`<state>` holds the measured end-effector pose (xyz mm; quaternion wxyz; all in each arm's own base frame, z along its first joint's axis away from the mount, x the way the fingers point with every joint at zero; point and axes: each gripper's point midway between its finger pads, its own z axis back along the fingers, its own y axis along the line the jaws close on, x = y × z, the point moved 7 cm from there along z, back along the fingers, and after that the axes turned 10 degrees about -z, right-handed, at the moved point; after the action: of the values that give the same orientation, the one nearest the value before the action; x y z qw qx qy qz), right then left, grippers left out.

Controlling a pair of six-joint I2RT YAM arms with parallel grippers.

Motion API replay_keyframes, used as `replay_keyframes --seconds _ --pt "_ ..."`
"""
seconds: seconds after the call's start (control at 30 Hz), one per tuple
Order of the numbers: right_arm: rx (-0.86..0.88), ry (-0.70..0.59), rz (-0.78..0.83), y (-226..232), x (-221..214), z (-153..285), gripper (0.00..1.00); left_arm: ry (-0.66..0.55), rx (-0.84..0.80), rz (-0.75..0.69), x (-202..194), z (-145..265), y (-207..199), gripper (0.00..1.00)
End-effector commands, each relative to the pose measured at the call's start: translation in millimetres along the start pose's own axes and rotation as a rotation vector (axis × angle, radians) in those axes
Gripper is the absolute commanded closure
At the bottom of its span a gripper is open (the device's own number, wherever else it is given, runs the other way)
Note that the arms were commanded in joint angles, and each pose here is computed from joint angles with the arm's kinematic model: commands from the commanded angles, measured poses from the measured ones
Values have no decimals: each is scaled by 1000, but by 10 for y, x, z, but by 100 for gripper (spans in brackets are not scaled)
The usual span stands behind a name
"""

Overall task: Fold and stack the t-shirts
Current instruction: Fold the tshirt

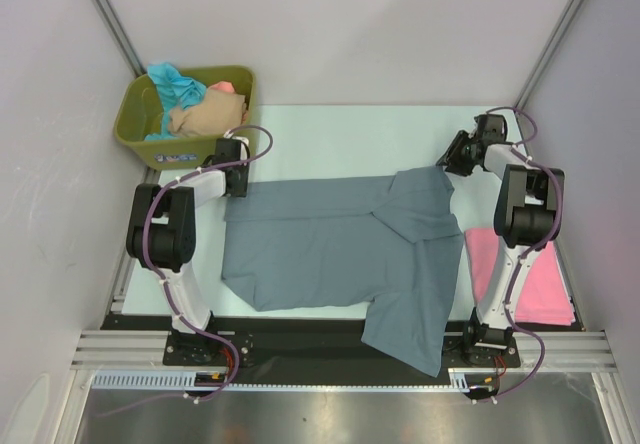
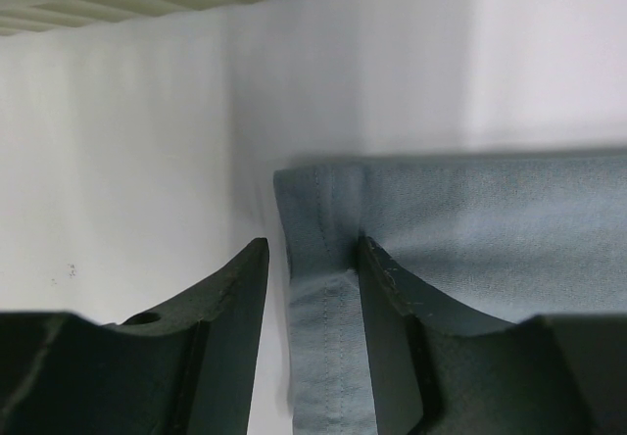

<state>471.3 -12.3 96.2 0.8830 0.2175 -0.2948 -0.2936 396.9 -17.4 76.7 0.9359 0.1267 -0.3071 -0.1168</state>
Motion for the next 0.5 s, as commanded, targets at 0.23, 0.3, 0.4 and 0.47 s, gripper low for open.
replay_keyframes --seconds 0.23,0.3,0.4,0.47 --pt "17 -58 -35 110 187 -2 89 67 35 32 -94 -133 28 53" --pt "-20 -88 -32 86 214 42 96 68 36 30 -95 -136 30 53" --pt "-79 -139 -30 45 256 125 100 71 36 30 -93 -144 27 54" --pt "-114 -154 -34 10 262 168 100 68 36 30 -84 -139 31 54"
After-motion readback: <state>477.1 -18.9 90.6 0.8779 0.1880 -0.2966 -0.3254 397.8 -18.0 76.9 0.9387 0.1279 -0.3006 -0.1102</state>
